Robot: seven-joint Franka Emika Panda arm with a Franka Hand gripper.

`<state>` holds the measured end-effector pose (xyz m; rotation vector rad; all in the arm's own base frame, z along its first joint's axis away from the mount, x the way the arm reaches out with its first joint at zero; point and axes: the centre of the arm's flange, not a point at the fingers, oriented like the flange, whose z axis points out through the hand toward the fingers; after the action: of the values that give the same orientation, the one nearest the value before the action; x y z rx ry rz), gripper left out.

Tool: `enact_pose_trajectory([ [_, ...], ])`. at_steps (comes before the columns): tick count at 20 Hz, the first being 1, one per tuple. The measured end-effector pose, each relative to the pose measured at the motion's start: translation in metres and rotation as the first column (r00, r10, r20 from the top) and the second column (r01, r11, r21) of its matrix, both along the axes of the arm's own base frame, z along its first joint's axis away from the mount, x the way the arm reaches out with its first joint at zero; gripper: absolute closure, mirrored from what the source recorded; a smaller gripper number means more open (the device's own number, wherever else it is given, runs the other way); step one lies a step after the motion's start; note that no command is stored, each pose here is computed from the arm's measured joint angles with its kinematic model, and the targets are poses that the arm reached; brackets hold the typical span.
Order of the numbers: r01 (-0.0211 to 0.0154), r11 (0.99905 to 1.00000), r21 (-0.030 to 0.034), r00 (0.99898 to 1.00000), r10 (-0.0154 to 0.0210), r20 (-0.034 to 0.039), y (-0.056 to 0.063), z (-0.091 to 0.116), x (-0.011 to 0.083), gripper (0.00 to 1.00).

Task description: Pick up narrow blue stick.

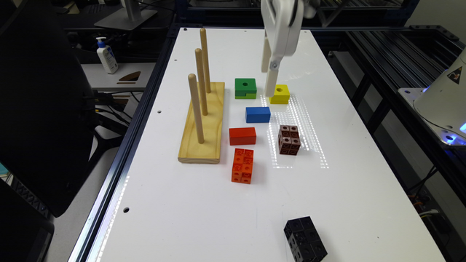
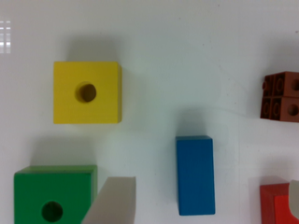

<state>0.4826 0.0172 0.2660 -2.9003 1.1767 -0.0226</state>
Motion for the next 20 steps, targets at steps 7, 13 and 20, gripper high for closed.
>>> enact_pose_trajectory([
  [7, 0.0001, 1.0, 0.0005, 1.0, -0.0001, -0.0014, 0.0, -0.003, 0.0007, 0.0],
  [13, 0.0006, 0.999993, 0.0038, 0.99995, -0.0005, -0.0097, 0.0, -0.029, 0.0013, 0.0],
  [20, 0.0008, 0.999988, 0.0049, 0.99998, -0.0008, -0.0069, 0.0, -0.035, 0.0019, 0.0],
])
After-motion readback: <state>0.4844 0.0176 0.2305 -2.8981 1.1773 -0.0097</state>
